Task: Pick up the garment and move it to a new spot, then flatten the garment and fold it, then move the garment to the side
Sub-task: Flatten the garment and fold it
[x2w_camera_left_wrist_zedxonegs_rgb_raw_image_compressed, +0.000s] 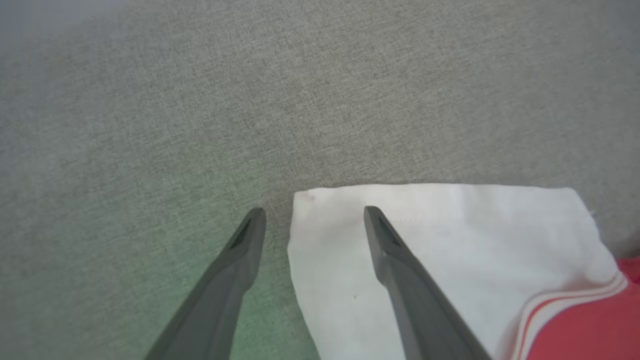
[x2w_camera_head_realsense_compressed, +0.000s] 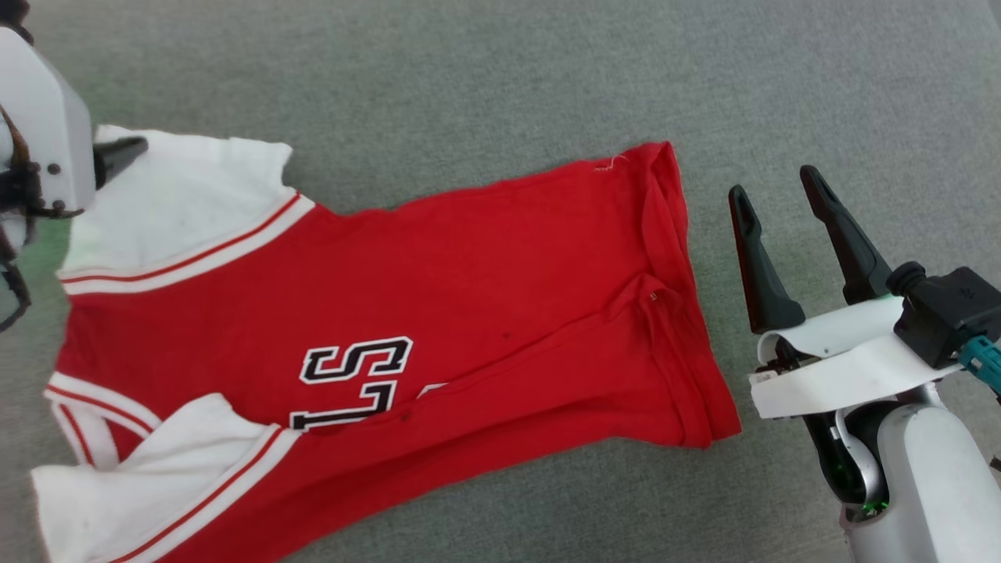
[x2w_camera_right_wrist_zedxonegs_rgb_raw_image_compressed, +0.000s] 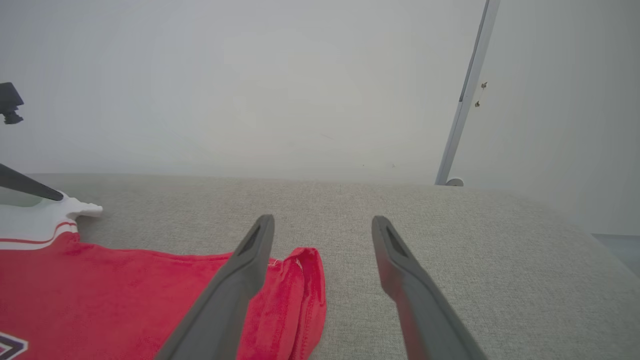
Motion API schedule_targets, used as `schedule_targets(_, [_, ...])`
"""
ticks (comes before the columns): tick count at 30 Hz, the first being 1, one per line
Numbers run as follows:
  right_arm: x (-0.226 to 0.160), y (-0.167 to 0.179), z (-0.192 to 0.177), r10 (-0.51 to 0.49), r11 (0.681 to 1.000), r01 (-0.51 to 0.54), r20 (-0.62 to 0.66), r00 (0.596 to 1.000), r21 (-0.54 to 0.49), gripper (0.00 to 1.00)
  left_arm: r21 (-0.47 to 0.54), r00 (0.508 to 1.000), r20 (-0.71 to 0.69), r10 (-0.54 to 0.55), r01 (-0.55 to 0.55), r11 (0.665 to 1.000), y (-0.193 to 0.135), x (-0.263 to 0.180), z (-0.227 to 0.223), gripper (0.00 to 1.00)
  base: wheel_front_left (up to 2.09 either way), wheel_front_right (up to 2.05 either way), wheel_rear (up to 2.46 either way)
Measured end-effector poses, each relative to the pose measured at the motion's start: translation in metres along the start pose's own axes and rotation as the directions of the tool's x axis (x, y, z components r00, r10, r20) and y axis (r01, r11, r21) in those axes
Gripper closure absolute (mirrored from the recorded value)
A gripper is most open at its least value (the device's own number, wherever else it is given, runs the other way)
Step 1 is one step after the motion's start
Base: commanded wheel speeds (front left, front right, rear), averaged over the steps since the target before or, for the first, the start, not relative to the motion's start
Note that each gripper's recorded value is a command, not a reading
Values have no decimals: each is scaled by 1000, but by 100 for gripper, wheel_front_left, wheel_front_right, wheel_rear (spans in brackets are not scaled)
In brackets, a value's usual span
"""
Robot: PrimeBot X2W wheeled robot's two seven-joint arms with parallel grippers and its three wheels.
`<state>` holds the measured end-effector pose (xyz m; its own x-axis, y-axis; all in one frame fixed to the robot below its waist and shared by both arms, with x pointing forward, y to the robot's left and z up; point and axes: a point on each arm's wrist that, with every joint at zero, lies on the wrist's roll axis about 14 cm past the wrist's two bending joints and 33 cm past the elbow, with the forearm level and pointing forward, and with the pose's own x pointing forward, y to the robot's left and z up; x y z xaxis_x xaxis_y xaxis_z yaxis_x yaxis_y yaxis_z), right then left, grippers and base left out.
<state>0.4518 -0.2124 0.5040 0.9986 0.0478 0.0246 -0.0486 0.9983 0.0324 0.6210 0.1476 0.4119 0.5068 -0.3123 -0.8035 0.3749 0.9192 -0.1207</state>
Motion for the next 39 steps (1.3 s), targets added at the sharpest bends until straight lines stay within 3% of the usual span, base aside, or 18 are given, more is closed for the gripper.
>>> schedule_targets(3, [3, -1, -4, -7, 1000, 7, -9, 1000, 2, 0, -32, 997, -80, 3, -5, 999, 3, 12, -11, 0, 0, 0, 0])
schedule_targets(4, [3, -2, -6, -10, 1000, 10, -14, 1000, 2, 0, -40, 994, -112, 0, -4, 999, 3, 15, -15, 9, 0, 0, 0])
schedule_targets(5, [3, -3, -9, -12, 1000, 12, -25, 1000, 1, 0, -44, 991, -137, 2, -8, 999, 4, 17, -17, 54, 0, 0, 0])
schedule_targets(7, [4, -4, -13, -16, 1000, 16, -40, 999, 1, 0, -65, 984, -179, -5, -7, 998, 3, 21, -21, 100, 0, 0, 0])
schedule_targets(15, [20, -1, -21, -7, 999, 13, -137, 991, 42, 0, -77, 981, -192, -17, 2, 997, 2, 25, -23, 100, 0, 0, 0])
schedule_targets(21, [41, -3, -44, 7, 998, 14, -313, 950, 65, 0, -77, 983, -182, -23, 9, 997, 3, 25, -22, 100, 0, 0, 0])
schedule_targets(25, [49, -1, -72, 23, 998, 11, -487, 873, 67, 0, -79, 984, -177, -26, 12, 997, 3, 25, -22, 100, 0, 0, 0])
schedule_targets(34, [57, 20, -106, 103, 994, -41, -720, 686, 103, 0, -83, 987, -155, -33, 20, 996, 4, 26, -20, 100, 0, 0, 0])
schedule_targets(35, [58, 21, -107, 105, 994, -46, -736, 669, 99, 29, -85, 988, -150, -32, 20, 996, 4, 25, -20, 100, 0, 0, 0])
schedule_targets(36, [58, 21, -107, 104, 994, -55, -750, 654, 90, 68, -86, 989, -145, -32, 20, 996, 3, 25, -19, 100, 0, 0, 0])
schedule_targets(37, [59, 23, -107, 106, 994, -62, -759, 642, 87, 100, -85, 990, -138, -32, 20, 996, 3, 25, -19, 100, 0, 0, 0])
schedule_targets(39, [59, 23, -107, 108, 994, -60, -775, 623, 90, 100, -82, 991, -127, -30, 20, 996, 3, 24, -17, 100, 0, 0, 0])
